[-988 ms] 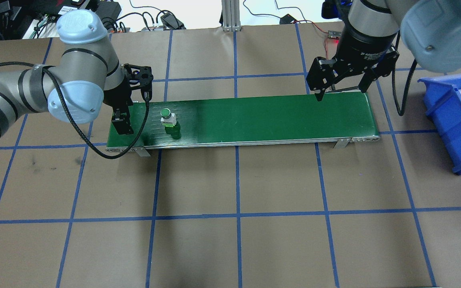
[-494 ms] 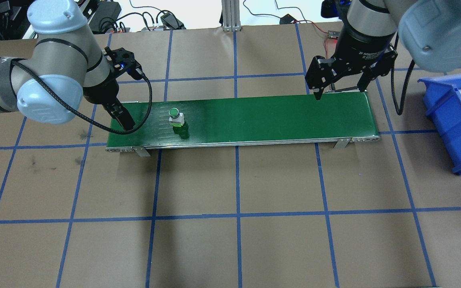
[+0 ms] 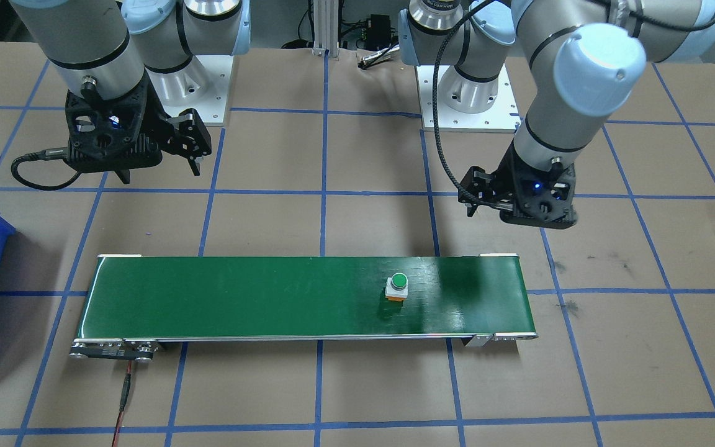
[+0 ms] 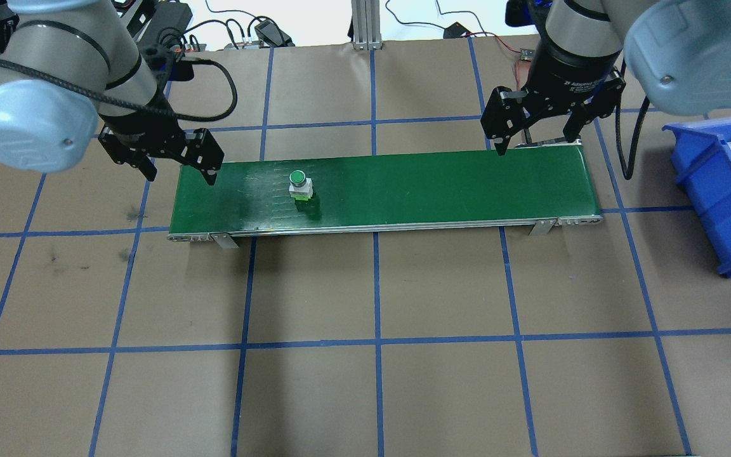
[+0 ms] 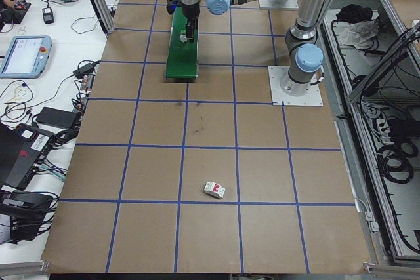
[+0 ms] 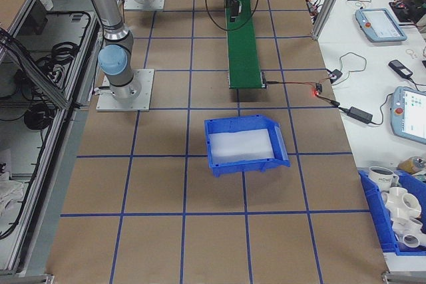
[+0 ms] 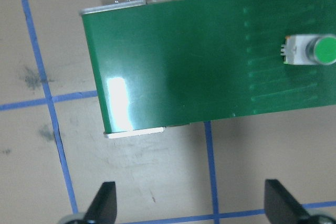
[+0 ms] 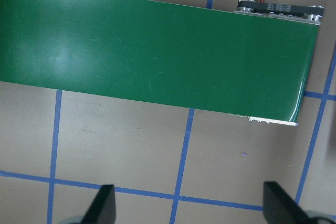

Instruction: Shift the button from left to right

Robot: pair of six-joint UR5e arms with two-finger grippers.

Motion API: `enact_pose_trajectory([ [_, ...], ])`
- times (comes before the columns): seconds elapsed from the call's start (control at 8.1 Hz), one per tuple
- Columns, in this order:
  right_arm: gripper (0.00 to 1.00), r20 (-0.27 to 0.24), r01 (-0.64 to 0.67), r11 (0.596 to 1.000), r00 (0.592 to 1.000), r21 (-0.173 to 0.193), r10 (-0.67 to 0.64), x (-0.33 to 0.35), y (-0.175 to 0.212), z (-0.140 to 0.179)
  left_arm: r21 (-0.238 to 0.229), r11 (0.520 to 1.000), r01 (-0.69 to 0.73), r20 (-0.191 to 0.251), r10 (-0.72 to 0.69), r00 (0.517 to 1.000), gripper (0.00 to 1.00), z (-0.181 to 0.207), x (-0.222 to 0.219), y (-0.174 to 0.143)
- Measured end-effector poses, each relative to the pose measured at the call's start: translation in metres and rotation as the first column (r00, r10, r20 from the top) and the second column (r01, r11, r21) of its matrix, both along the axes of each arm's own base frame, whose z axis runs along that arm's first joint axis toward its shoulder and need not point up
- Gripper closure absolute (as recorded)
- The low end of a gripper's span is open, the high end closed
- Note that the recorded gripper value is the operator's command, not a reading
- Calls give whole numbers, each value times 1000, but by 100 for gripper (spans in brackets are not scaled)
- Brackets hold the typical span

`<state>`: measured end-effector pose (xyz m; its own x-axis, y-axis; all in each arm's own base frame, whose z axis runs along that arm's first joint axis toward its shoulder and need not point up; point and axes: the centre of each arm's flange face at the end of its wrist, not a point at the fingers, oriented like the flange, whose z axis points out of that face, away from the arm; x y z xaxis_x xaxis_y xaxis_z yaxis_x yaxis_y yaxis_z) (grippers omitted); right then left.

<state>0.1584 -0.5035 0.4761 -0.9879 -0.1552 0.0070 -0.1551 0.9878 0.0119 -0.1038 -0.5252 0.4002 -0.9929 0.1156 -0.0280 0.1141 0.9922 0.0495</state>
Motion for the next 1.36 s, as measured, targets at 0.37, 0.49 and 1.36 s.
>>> enact_pose_trajectory([
  [0.37, 0, 0, -8, 1000, 1000, -13, 8, -2, -6, -3, -3, 986, -168, -27, 168, 985, 0, 66, -5, -15],
  [0.49, 0, -2, -6, 1000, 1000, -24, 6, -4, -8, -2, 0, 984, -176, -28, 176, 984, 0, 86, -6, -16],
  [1.36, 0, -2, 6, 999, 1000, -44, -6, -12, -11, 1, -104, 986, -132, -24, 131, 991, 0, 162, -36, 18],
])
